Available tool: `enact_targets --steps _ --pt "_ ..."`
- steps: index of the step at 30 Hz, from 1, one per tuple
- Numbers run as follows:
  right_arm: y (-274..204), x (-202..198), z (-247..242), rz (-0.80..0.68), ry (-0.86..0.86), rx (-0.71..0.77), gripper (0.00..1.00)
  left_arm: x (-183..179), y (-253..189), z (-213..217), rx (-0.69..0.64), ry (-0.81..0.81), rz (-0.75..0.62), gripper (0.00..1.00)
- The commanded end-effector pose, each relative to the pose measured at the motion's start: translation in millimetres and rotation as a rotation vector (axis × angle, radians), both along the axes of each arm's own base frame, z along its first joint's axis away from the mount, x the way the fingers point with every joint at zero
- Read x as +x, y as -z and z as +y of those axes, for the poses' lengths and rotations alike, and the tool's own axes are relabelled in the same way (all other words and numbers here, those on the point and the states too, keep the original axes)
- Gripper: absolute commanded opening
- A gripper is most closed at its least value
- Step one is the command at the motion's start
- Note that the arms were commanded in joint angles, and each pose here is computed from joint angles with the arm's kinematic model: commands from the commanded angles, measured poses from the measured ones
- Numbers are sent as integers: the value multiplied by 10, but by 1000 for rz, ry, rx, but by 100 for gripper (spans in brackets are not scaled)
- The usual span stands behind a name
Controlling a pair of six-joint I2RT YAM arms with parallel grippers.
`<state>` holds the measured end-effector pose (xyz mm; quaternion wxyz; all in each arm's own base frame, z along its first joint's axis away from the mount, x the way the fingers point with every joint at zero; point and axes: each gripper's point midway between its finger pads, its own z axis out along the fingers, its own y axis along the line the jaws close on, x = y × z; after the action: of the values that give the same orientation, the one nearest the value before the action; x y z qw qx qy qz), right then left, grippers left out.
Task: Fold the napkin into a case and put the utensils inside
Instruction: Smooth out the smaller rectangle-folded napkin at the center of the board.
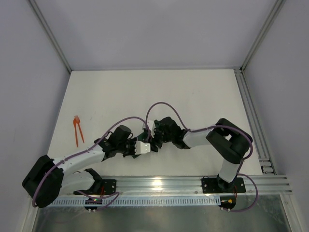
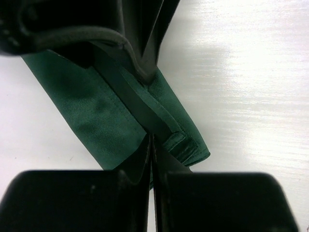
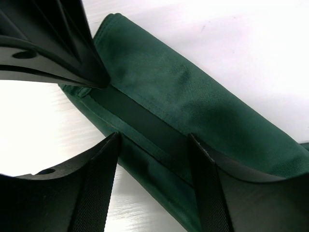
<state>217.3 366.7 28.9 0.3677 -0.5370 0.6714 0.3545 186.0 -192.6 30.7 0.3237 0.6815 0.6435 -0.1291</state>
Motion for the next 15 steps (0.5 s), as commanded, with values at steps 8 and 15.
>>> enact_targets --steps 8,15 --pt "95 128 -62 -79 68 -35 54 -80 30 -45 -16 32 61 0" --pt "56 124 -57 -85 72 -20 34 74 56 -86 3 30 19 14"
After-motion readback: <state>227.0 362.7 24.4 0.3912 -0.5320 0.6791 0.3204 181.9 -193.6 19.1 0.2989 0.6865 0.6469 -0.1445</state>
